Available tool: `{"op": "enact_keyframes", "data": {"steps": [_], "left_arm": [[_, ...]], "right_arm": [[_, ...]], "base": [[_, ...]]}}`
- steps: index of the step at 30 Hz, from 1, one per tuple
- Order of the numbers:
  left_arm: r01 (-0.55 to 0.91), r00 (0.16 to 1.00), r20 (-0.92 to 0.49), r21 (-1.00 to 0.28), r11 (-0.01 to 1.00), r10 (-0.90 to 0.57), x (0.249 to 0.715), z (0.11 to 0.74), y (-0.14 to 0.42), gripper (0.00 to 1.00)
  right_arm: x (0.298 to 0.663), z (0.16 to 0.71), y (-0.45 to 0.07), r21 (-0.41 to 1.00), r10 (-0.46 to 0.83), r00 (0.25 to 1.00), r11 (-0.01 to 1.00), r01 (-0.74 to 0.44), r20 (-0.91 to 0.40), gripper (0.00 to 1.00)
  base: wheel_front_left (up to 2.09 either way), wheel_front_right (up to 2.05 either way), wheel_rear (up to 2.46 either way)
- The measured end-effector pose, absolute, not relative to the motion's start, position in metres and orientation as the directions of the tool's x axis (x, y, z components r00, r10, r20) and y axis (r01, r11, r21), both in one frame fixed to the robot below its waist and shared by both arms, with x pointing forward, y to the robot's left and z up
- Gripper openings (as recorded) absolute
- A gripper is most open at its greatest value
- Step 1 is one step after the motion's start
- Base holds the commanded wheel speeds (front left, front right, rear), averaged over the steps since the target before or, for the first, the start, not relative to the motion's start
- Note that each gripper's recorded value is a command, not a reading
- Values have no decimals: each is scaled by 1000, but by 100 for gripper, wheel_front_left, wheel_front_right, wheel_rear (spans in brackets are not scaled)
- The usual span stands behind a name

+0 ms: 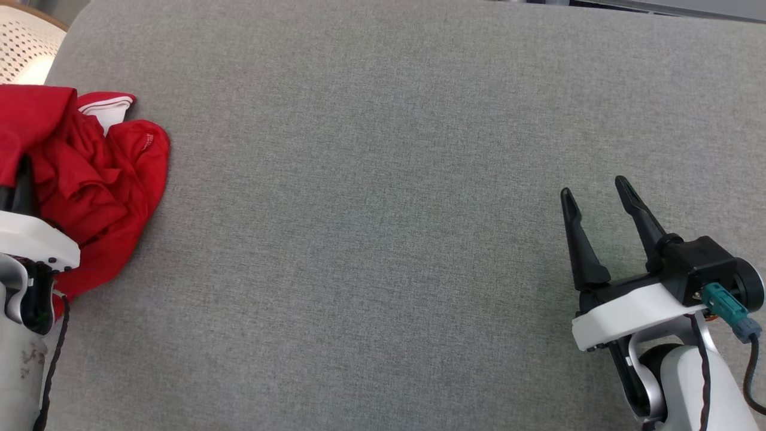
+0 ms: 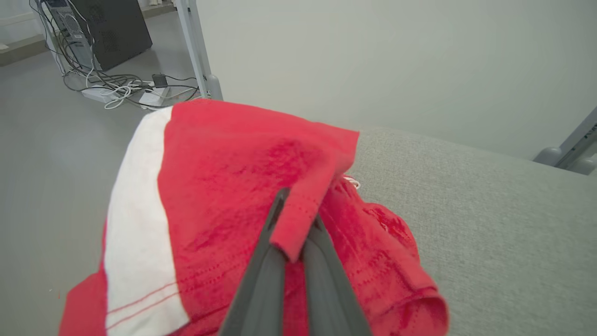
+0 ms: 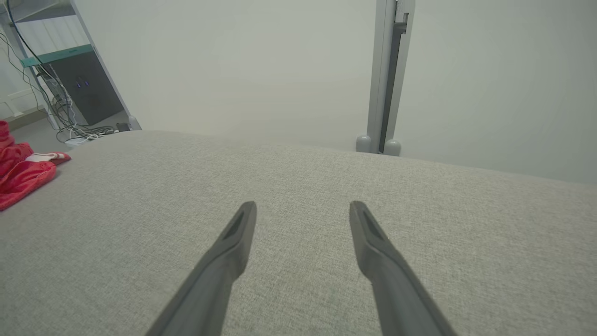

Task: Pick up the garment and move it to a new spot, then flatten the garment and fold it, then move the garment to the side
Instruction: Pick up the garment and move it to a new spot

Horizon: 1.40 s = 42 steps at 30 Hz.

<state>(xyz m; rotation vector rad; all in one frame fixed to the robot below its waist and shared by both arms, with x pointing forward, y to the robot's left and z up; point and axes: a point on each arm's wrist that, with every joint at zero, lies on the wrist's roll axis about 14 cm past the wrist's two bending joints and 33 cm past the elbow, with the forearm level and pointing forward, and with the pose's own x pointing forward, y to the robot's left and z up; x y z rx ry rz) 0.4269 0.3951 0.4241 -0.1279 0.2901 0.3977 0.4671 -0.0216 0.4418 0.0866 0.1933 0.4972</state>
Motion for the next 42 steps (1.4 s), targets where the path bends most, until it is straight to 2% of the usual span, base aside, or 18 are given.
{"op": "enact_keyframes", "data": {"steps": [5, 13, 24, 29, 30, 34, 38, 42], "left_arm": [[-394, 894, -261, -73, 916, 363, 424, 439, 397, 0], [-347, 935, -103, -49, 937, 341, 411, 489, 393, 0], [-203, 979, 22, -39, 978, 204, 376, 518, 324, 0], [-20, 999, 45, -34, 999, 21, 377, 538, 255, 0], [-20, 999, 45, -34, 999, 21, 377, 538, 255, 0], [191, 981, 39, -44, 981, -189, 389, 546, 181, 0], [380, 925, 45, -55, 923, -378, 397, 552, 114, 0], [567, 823, 74, -52, 822, -563, 403, 564, 43, 0]], "right_arm": [[466, 453, -22, 120, 481, 866, 876, -467, -136, 100], [451, 486, -25, 103, 476, 877, 877, -469, -62, 100], [409, 512, -50, 108, 430, 902, 898, -426, -23, 100], [390, 522, -70, 117, 382, 924, 918, -379, 0, 100], [390, 522, -70, 117, 382, 924, 918, -379, 0, 100], [384, 529, -95, 125, 312, 950, 942, -312, 21, 100], [379, 526, -117, 126, 249, 968, 960, -249, 18, 100], [372, 523, -147, 136, 160, 987, 977, -161, 17, 100]], "base": [[0, 0, 0], [0, 0, 0], [0, 0, 0], [0, 0, 0], [0, 0, 0], [0, 0, 0], [0, 0, 0], [0, 0, 0]]}}
